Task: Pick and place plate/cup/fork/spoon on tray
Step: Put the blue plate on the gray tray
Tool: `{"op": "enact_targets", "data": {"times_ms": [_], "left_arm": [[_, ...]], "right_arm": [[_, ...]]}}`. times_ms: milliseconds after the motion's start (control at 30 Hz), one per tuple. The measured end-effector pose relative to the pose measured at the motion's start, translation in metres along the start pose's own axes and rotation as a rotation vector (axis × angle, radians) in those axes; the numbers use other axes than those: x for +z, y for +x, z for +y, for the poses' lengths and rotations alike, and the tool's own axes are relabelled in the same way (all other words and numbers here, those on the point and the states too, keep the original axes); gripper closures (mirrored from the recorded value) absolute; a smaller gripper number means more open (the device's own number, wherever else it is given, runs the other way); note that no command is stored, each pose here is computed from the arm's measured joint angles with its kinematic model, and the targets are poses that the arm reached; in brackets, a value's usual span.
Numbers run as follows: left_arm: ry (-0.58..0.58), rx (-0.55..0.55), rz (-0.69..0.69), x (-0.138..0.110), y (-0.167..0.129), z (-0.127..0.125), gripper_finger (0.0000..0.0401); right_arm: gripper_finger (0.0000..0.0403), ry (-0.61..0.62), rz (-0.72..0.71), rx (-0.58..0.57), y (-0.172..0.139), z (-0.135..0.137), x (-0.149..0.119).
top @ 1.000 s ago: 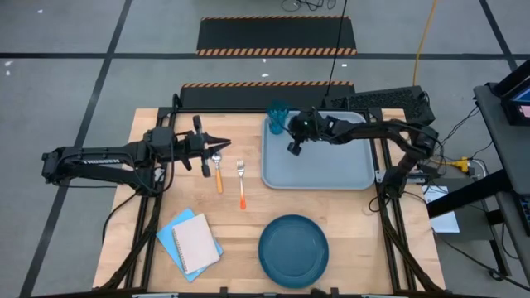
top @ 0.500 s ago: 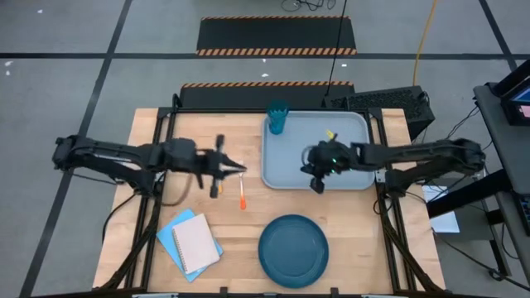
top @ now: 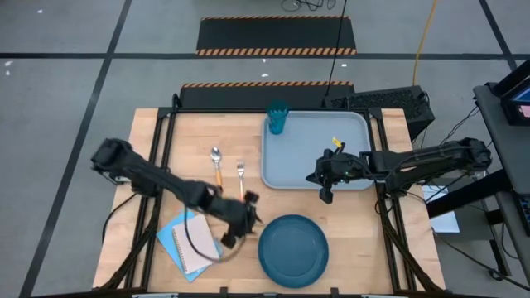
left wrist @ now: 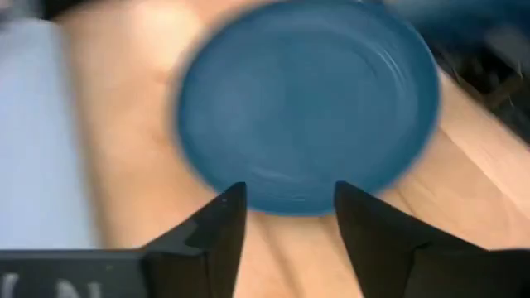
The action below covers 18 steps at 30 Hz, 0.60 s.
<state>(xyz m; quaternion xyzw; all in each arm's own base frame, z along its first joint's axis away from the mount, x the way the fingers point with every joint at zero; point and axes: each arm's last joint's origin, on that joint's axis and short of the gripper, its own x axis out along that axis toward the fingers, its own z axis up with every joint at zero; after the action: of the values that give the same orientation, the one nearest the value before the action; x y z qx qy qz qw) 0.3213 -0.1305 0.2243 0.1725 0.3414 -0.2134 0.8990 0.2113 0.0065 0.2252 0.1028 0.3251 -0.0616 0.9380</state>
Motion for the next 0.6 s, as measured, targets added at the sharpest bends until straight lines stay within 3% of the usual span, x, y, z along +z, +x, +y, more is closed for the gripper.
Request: {"op": "enact_targets", "data": {"times_ms": [267,600], "left_arm": [[0.265,-0.102,0.095,-0.002,0.057,-0.04,0.0174],[0.505,-0.133,0.153,-0.008,0.1,-0.055,0.0175]], "right_arm": [[0.0393,0.039,-0.057,0.035,0.0,0.005,0.005],[0.0393,-0.01,-0.069,0.08,-0.002,0.016,0.004]]}}
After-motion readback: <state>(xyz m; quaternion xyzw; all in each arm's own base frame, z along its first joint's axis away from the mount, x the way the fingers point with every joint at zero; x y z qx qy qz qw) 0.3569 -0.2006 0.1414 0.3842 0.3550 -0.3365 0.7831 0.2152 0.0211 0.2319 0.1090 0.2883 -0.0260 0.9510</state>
